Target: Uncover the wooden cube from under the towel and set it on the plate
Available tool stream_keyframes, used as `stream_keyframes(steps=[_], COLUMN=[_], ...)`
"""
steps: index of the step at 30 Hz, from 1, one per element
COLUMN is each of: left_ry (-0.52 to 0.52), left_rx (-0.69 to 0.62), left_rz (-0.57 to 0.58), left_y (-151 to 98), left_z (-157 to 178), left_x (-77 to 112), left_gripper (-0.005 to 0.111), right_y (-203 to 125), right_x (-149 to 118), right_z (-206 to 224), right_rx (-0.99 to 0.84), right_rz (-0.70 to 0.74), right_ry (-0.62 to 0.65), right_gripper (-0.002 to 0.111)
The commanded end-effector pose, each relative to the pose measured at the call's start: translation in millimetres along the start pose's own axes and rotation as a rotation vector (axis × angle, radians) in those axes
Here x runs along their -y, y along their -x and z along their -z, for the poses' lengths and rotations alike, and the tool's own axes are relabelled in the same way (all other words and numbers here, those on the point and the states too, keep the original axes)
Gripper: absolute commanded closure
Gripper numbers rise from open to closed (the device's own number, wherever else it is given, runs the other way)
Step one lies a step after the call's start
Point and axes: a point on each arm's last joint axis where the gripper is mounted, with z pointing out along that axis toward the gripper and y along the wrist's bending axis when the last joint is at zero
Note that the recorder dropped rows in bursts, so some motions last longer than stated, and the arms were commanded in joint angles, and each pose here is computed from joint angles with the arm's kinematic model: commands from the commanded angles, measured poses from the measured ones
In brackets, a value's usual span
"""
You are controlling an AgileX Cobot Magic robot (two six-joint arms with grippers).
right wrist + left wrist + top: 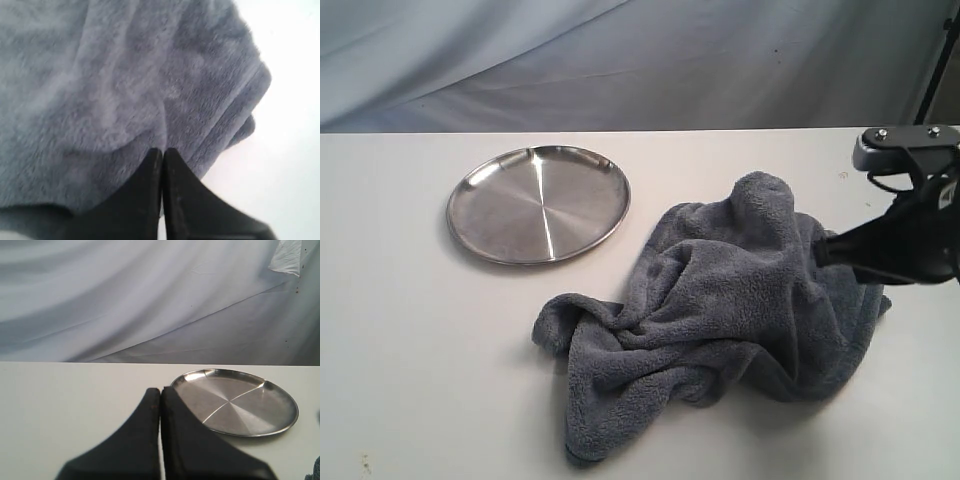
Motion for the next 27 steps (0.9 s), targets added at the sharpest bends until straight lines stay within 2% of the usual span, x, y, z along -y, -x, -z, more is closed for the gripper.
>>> stream_keyframes(steps=[1,5,8,14,21,27], left_ry=[-0.001,-0.001,-0.001,-0.001,-0.001,-0.001], left_rx=[-0.001,-0.001,-0.001,-0.001,-0.001,-0.001], left_rz=[0.001,0.001,0.001,0.001,0.001,0.001], left_y=[-1.2,-1.2,-1.2,-1.2,-1.2,-1.2], left_z=[-0.1,-0.1,-0.1,-0.1,-0.1,-0.1], left_x=[0.0,0.0,0.0,0.0,0.0,0.0], left_gripper=[0.105,0.105,0.105,0.105,0.105,0.105], right_y=[36.3,63.7,82.2,106.5,111.2,88.3], right_x=[10.9,8.4,-5.3,-52.6,-117.6,-167.6], right_z=[-9.0,-20.8,-26.8,-34.1,-27.4,-20.3], right_rx=[0.035,0.022,-0.007,-0.021,0.024,-0.009], right_rz=[-0.010,-0.014,0.008,0.134,0.228,0.362], right_ry=[-0.022,-0.014,0.012,0.069,0.175,0.222], right_gripper=[0.108,0.108,0.108,0.108,0.108,0.108])
